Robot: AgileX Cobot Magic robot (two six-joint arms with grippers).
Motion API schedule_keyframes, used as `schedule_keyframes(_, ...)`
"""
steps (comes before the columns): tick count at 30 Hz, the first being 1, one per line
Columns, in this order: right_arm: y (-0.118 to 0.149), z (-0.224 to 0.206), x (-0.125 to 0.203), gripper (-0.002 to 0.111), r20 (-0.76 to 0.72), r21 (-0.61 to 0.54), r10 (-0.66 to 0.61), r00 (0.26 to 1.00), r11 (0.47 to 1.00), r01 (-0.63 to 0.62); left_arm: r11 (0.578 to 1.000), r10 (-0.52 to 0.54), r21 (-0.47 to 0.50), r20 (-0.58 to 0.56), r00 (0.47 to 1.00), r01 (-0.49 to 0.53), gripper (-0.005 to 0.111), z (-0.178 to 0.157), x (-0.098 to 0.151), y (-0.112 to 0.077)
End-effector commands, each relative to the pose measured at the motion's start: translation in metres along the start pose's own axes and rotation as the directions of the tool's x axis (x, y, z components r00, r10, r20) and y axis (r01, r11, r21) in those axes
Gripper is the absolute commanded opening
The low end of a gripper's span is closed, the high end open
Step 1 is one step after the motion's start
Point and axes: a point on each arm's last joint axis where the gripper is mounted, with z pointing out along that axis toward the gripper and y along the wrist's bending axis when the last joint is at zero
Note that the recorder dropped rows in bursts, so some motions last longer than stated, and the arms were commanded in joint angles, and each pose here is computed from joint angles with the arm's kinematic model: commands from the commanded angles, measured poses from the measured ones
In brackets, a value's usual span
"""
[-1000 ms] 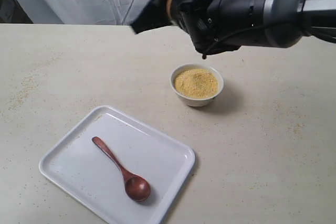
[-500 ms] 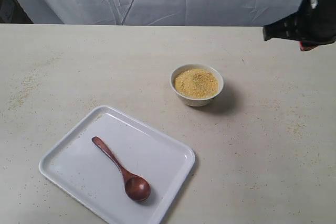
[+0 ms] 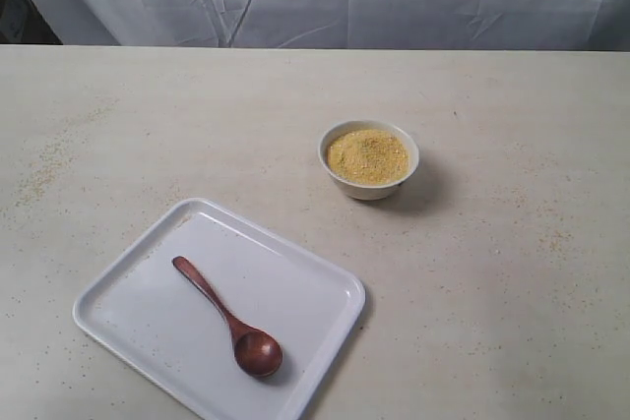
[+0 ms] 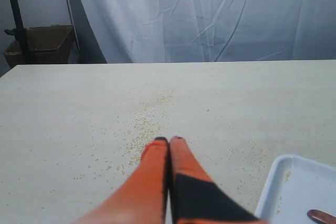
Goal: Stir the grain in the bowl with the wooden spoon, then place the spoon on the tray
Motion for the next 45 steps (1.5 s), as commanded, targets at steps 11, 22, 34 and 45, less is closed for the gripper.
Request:
schedule_keyframes(11, -0.013, -0.056, 0.060, -0.001, 0.145, -0.066, 0.115, 0.983, 0.992, -0.107, 1.000, -0.006, 0.000, 0.006, 1.000, 0.006, 0.000, 0.000, 0.001, 0.000)
schedule_keyframes(22, -0.018, -0.057, 0.061, -0.001, 0.200, 0.144, 0.160, 0.967, 0.971, -0.191, 1.000, -0.006, 0.000, 0.006, 1.000, 0.006, 0.000, 0.000, 0.001, 0.000)
schedule_keyframes(34, -0.015, -0.056, 0.058, -0.001, 0.183, 0.167, -0.143, 0.973, 0.979, 0.112, 1.000, -0.006, 0.000, 0.006, 1.000, 0.006, 0.000, 0.000, 0.001, 0.000)
schedule_keyframes(45, -0.021, -0.026, 0.098, -0.001, 0.115, 0.142, -0.098, 0.989, 0.987, 0.081, 1.000, -0.006, 0.000, 0.006, 1.000, 0.006, 0.000, 0.000, 0.001, 0.000)
